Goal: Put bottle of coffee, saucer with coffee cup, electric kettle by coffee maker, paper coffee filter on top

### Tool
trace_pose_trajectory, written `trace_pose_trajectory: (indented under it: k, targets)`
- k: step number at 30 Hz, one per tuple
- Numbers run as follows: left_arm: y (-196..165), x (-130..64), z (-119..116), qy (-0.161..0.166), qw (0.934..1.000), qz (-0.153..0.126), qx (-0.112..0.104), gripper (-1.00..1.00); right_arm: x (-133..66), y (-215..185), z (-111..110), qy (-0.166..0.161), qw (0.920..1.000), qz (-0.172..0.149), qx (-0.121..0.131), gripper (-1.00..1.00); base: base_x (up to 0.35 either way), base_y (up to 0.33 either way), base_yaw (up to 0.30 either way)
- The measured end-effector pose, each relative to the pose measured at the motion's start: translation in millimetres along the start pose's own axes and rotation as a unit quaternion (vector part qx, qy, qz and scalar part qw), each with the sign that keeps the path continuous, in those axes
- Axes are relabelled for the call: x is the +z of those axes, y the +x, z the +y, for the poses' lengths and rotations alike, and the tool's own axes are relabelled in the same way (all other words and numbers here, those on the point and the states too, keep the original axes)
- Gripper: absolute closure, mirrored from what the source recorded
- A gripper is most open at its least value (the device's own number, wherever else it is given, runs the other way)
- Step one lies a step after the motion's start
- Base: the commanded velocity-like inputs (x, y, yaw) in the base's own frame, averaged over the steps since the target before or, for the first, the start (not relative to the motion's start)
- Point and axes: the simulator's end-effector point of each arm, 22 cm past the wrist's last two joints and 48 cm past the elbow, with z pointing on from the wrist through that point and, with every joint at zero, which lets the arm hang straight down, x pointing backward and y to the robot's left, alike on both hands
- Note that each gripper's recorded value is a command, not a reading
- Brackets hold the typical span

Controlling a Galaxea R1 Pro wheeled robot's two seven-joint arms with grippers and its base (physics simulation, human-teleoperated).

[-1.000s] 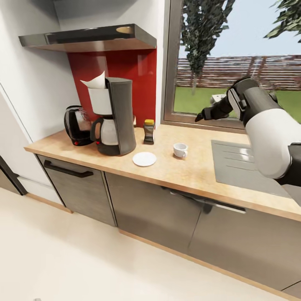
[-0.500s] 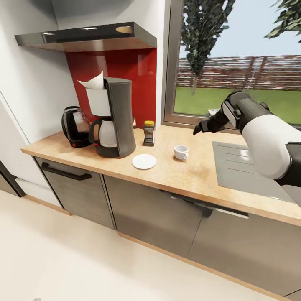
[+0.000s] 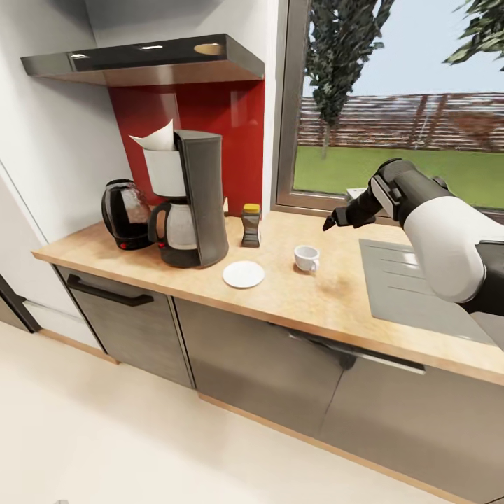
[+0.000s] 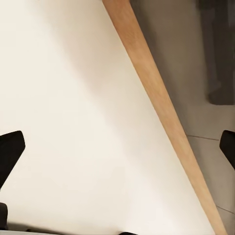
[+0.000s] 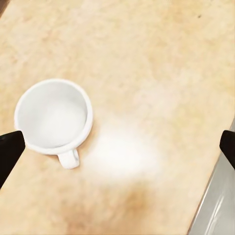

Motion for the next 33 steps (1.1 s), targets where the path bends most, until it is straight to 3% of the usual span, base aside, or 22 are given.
trace_pose_trajectory:
  k: [14, 21, 33]
  targets:
    - [0.1, -0.1, -0.2, 0.001, 1.0, 0.0, 0.0, -1.0, 3.0, 5.1, -2.5, 0.003, 1.0, 0.007, 0.001, -1.0, 0.029, 0.0, 0.0]
    - [-0.1, -0.2, 0.0, 0.0, 1.0, 0.0, 0.0, -1.0, 10.5, 18.9, -7.1, 0.02, 0.9993, 0.029, -0.014, -1.0, 0.122, 0.0, 0.0]
    - [-0.7, -0.5, 0.5, -0.001, 1.0, 0.0, 0.0, -1.0, 12.0, 22.4, -8.5, 0.026, 0.9988, 0.036, -0.02, -1.0, 0.04, 0.0, 0.0]
